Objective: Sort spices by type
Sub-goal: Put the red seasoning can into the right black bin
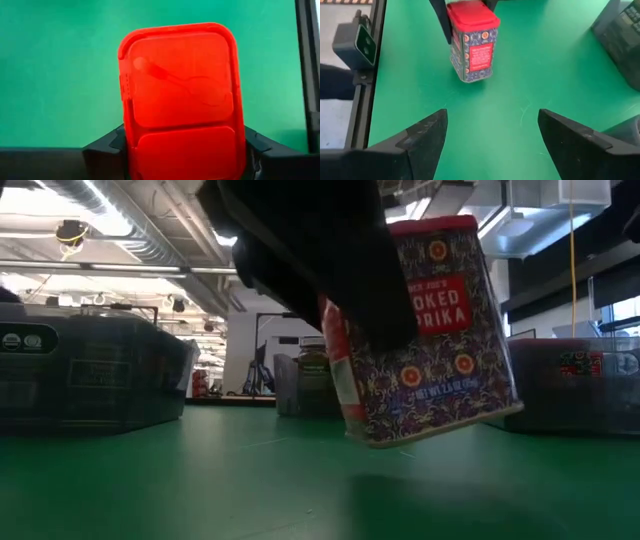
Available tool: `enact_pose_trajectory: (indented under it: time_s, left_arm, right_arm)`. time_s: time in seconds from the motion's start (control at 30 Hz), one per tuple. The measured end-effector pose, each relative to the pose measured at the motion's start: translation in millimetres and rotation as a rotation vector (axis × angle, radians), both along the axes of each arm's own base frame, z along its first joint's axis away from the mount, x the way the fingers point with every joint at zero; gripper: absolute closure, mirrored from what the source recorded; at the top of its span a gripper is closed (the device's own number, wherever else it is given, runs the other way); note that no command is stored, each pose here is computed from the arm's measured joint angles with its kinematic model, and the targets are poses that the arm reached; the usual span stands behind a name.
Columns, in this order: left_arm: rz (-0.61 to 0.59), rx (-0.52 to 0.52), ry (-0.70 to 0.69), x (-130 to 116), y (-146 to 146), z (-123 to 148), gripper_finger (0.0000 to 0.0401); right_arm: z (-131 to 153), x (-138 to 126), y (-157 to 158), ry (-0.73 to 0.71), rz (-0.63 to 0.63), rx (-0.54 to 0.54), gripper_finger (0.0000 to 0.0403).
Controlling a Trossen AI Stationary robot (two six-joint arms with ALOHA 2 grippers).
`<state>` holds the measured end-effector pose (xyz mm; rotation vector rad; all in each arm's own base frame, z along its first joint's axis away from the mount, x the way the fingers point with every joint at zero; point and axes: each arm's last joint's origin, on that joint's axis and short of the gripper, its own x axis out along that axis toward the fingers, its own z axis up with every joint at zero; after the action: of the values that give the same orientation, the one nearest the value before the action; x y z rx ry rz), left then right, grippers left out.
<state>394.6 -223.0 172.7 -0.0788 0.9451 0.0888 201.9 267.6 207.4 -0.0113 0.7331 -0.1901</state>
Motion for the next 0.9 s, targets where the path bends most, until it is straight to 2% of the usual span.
enact_pose_trajectory:
  time_s: [0.43, 0.73, 0.9]
  left_arm:
    - [-0.045, 0.044, 0.005, 4.4, 8.0, 0.0, 0.0198]
    - [-0.043, 0.043, 0.004, 4.6, 8.1, 0.1, 0.0125]
    - [-0.028, 0.02, -0.002, 3.7, 8.2, 4.3, 0.0112]
  right_arm:
    - [0.5, -0.8, -1.4, -0.034, -0.029, -0.024, 0.0091]
    - [0.5, -0.9, -1.5, -0.034, -0.029, -0.025, 0.0091]
    - [0.5, -0.9, -1.5, -0.034, -0.029, -0.025, 0.0091]
